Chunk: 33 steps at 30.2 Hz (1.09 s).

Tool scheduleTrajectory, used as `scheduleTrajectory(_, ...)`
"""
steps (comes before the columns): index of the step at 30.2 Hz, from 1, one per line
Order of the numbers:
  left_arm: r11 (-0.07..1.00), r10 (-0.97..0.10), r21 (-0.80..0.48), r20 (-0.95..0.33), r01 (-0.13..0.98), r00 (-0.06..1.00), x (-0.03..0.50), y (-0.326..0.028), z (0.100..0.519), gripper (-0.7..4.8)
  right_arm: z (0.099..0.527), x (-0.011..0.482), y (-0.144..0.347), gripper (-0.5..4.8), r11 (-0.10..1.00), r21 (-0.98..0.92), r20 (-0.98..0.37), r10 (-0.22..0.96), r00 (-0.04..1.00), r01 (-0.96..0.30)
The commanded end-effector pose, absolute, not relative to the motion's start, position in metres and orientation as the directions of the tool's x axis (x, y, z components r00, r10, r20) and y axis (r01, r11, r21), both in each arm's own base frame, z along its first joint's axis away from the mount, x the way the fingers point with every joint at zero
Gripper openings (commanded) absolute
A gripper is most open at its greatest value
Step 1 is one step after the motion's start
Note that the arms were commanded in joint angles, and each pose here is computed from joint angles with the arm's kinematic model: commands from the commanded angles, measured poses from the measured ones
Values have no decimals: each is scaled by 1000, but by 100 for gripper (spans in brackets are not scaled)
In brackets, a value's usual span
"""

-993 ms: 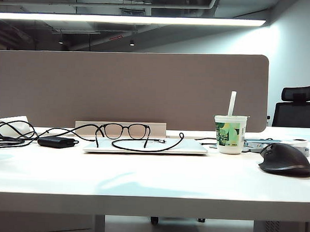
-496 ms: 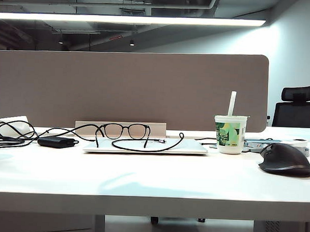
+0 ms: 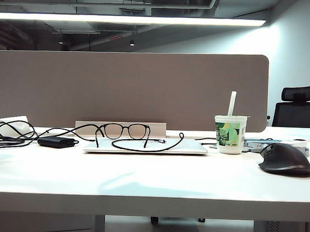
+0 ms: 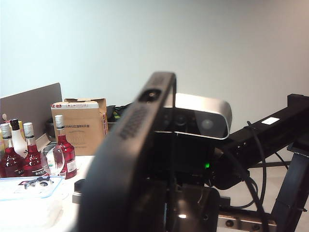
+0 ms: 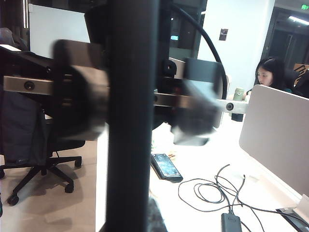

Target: Pick up the black phone, pick up the charger plug, insert the charger plug into the phone's charging port, and finally place the connected phone back on the desk.

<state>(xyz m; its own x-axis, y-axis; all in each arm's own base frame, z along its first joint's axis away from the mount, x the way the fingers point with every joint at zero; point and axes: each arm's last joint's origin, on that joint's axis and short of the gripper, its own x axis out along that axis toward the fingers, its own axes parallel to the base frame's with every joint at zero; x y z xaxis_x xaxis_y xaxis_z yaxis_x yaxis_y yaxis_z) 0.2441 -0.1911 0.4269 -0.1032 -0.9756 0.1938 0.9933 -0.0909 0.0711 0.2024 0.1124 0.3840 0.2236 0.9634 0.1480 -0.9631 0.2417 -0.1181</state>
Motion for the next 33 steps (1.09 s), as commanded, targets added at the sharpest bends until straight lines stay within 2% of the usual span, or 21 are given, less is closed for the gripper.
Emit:
scheduleTrajectory(1, -89, -973, 89, 204, 992, -105, 242, -191, 430, 84, 389, 200, 112, -1, 240, -145, 170, 962, 215, -960)
scheduleTrajectory(4, -92, -973, 88, 203, 992, -108, 242, -191, 430, 75, 389, 200, 112, -1, 239, -143, 168, 962, 215, -960)
scheduleTrajectory(8, -91, -973, 88, 204, 992, -108, 242, -191, 430, -7, 388, 200, 112, -1, 224, -138, 159, 967, 201, -965)
scheduleTrajectory(17, -85, -973, 111, 203, 990, -107, 242, -191, 430, -6, 388, 200, 112, 2, 222, -135, 157, 967, 200, -966)
scheduleTrajectory(18, -83, -973, 112, 204, 990, -104, 242, -191, 430, -6, 388, 200, 112, 21, 222, -137, 158, 967, 200, -965)
scheduleTrajectory(22, -52, -976, 110, 205, 993, -74, 248, -184, 430, -7, 391, 198, 110, 249, 242, -150, 173, 961, 216, -959)
scheduleTrajectory(23, -41, -977, 110, 205, 993, -63, 250, -181, 430, -6, 392, 197, 109, 276, 263, -146, 177, 955, 237, -954)
scheduleTrajectory(26, 9, -978, 106, 210, 994, -13, 257, -172, 430, -6, 395, 196, 102, 282, 325, -145, 193, 936, 295, -934)
scheduleTrajectory(28, 78, -974, 97, 219, 992, 55, 264, -161, 431, -6, 398, 197, 93, 281, 405, -136, 209, 904, 374, -904)
scheduleTrajectory(29, 108, -972, 94, 221, 990, 85, 268, -155, 430, -6, 398, 198, 90, 278, 452, -105, 212, 880, 424, -886)
scheduleTrajectory(33, 194, -960, 39, 213, 980, 181, 273, -152, 427, -6, 394, 204, 84, 279, 536, -15, 196, 829, 523, -844)
